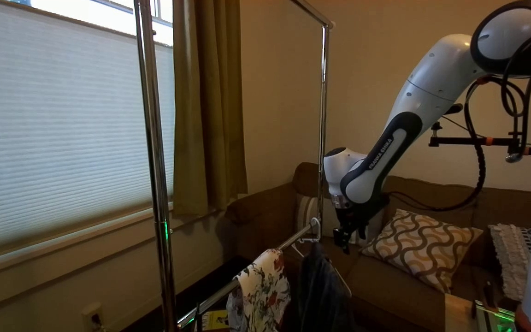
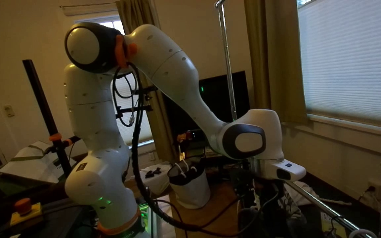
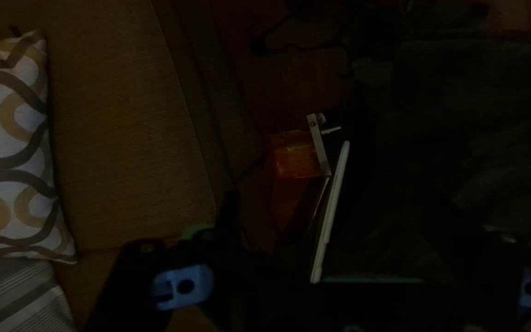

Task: Remove the white hang wire from the second rale and put it on the right corner on the first rale

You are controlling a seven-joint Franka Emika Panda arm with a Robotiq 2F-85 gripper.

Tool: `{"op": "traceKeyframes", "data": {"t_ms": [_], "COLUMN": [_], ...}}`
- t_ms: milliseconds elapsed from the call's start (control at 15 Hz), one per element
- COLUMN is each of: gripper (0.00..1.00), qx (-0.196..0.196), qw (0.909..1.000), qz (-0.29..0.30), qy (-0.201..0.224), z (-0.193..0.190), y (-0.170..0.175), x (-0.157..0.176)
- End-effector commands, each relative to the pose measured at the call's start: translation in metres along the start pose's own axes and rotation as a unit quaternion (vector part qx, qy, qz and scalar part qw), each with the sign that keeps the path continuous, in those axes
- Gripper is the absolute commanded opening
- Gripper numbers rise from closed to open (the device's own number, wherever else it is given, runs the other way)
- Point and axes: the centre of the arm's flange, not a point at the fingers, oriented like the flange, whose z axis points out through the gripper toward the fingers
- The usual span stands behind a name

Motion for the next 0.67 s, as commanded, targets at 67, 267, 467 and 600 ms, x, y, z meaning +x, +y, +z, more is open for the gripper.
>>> {"op": "traceKeyframes", "data": {"t_ms": [67, 267, 467, 600], "gripper": [1.00, 1.00, 1.00, 1.00], "qx": [-0.008, -0.058, -0.097, -0.120], "qw": [0.9999, 0.9973, 0.9872, 0.9801], "qz": [0.010, 0.038, 0.111, 0.131], "qy": [0.005, 0.025, 0.059, 0.088], "z": [0.000, 0.006, 0.018, 0.026], "y": [0.002, 0.013, 0.021, 0.024], "x": [-0.001, -0.001, 0.000, 0.002]}}
